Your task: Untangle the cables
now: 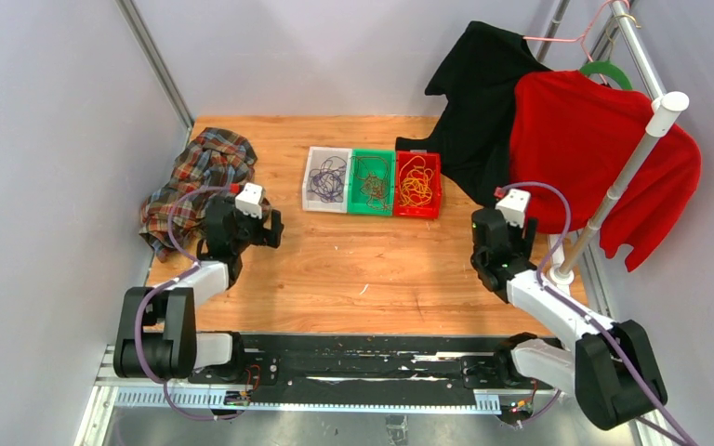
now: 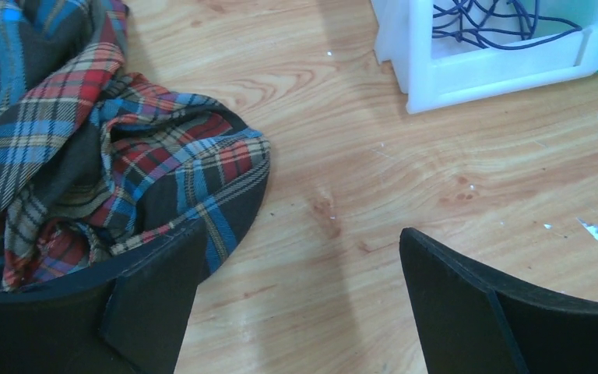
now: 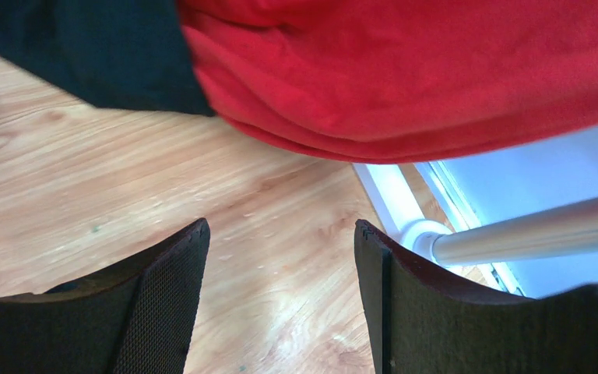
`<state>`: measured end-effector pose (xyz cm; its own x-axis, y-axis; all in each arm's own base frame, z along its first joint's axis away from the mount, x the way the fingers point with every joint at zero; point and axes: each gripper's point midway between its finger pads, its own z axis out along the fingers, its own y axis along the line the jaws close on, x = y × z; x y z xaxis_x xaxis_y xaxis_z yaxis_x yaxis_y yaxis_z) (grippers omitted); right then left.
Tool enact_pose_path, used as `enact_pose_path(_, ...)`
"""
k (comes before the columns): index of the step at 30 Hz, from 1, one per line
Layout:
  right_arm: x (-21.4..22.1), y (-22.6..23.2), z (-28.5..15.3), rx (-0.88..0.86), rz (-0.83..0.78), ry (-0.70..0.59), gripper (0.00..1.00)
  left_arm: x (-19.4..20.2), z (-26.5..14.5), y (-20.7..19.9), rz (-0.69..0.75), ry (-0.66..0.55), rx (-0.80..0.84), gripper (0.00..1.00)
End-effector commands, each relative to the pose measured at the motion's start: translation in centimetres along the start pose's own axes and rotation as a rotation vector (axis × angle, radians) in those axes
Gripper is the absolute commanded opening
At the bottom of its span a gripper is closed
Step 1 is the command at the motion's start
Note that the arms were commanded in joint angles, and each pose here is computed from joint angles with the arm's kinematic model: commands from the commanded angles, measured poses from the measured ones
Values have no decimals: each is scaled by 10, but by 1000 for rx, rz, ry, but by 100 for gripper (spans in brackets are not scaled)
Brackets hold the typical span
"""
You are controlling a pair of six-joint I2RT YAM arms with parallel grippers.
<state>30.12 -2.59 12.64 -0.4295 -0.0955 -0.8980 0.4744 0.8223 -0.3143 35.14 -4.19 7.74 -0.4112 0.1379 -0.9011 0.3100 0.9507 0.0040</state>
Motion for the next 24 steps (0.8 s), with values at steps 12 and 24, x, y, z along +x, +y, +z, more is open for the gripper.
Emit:
enact_pose_path(12,19,9,45,-66,8,-189,69,-24,-22,23,29,-399,-197,98)
enact_pose_path(24,29,39,52,-330,8,-185,71,-24,-13,27,14,-355,-197,98)
